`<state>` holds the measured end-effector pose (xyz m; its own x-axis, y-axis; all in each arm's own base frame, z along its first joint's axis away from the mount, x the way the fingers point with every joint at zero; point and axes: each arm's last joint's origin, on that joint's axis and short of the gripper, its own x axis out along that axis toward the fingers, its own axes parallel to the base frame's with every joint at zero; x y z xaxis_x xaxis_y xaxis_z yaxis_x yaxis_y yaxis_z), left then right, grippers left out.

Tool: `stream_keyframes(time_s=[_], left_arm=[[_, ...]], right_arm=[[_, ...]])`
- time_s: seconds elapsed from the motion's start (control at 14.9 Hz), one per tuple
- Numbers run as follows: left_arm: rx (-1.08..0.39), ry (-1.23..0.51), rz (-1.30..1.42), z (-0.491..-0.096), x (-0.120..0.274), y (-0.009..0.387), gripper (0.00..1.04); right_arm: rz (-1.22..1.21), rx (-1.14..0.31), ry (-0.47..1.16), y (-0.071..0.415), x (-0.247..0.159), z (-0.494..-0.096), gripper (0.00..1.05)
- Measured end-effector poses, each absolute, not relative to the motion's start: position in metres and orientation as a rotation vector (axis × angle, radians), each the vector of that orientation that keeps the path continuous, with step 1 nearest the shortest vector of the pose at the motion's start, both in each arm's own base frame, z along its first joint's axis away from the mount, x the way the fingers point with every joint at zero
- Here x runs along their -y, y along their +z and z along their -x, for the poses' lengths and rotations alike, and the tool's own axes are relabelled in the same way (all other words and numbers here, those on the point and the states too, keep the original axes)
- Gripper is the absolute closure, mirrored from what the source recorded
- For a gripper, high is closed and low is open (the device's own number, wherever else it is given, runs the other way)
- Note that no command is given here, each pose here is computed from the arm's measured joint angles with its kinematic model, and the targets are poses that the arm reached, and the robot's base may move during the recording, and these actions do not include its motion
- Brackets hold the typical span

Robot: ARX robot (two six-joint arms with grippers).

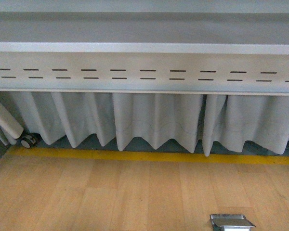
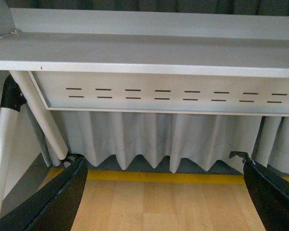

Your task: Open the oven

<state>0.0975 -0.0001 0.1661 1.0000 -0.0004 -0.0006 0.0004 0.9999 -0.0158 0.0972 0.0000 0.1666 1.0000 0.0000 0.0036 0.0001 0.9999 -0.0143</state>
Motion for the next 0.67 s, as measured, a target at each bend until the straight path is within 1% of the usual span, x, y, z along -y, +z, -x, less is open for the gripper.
stream_keyframes(time_s=[0.67], left_arm=[[0.0,-0.001,0.016,-0.0975,0.0001,0.1661,0.07]], right_arm=[[0.015,0.004,0.0,0.1666,0.0,-0.0972,0.06]])
